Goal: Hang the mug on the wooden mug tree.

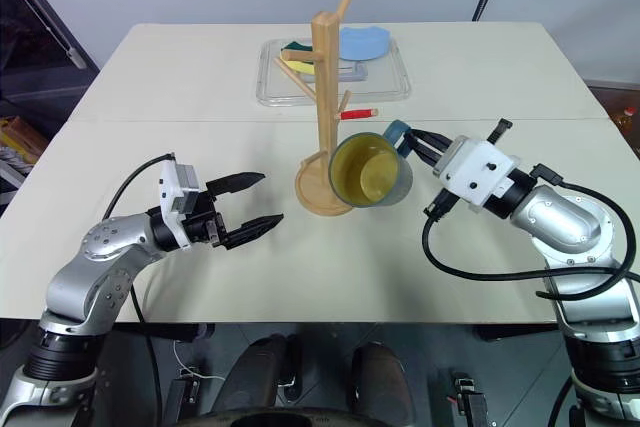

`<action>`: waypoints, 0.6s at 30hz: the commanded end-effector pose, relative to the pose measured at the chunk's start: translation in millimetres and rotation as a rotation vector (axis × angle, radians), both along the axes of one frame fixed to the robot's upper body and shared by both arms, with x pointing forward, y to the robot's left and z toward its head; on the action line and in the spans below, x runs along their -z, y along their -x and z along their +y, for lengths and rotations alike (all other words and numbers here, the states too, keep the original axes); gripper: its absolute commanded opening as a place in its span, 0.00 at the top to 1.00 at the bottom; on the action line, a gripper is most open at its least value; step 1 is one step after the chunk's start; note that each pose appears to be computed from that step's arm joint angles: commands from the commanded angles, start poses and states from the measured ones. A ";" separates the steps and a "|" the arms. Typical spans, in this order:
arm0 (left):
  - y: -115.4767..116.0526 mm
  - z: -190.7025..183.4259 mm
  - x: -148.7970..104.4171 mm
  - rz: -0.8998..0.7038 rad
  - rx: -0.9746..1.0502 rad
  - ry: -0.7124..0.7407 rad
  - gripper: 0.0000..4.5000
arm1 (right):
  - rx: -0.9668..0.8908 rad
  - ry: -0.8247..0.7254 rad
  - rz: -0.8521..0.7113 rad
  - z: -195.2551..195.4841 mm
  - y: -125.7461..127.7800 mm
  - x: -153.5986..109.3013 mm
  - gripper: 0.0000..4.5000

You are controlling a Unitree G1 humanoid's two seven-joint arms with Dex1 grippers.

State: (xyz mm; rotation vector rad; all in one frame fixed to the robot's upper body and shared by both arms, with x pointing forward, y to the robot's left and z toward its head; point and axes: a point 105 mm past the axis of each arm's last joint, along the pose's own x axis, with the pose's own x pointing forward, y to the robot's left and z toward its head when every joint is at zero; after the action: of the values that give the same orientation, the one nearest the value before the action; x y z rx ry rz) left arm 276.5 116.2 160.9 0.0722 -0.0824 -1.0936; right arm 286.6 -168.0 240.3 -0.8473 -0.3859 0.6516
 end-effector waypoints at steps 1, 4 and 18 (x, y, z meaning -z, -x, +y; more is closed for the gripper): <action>4.3 0.5 -25.2 -0.057 0.018 0.047 0.00 | -0.032 0.025 -0.044 6.2 3.0 -15.5 0.99; 4.7 1.6 -37.9 -0.073 0.025 0.069 0.00 | -0.059 0.039 -0.033 12.0 -0.4 -21.3 0.99; 7.4 -0.4 -53.8 -0.105 0.028 0.099 0.00 | -0.100 0.083 -0.003 27.9 -27.5 -26.5 0.99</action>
State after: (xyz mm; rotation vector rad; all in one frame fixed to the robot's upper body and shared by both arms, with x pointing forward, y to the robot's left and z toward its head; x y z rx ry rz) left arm 274.7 116.5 205.5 0.0312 -0.1943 -1.1027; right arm 316.2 -143.1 254.4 -0.8919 -0.3531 0.7696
